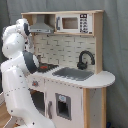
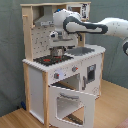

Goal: Play with the kitchen

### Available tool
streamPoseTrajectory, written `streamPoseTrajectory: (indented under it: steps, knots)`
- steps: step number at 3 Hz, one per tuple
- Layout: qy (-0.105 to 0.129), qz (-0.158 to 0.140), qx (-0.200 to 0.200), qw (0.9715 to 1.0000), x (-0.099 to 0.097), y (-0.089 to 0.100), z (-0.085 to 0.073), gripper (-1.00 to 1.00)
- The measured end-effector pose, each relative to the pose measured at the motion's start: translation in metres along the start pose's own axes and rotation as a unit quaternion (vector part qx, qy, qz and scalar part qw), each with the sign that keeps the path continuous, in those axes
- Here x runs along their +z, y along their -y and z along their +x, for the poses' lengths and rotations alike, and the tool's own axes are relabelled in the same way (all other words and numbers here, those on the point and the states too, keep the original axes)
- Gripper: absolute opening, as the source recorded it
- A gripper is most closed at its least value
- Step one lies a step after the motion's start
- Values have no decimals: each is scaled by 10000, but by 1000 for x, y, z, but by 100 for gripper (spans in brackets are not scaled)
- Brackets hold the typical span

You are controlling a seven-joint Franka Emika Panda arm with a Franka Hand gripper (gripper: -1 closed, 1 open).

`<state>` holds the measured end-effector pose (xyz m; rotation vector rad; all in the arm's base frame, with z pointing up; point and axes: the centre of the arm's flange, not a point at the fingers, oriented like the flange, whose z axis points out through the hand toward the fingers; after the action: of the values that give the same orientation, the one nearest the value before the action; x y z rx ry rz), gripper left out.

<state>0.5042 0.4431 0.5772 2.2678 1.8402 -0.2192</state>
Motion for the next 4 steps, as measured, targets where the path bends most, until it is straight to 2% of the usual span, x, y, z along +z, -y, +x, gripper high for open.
streamPoseTrajectory:
  steps: [1,2,4]
  knots:
    - [241,270,228,9991,-7,5,-23,-100]
    - [472,433,473,9968,-8,2,-52,-100]
    - [657,535,644,9943,-7,14,-79,-100]
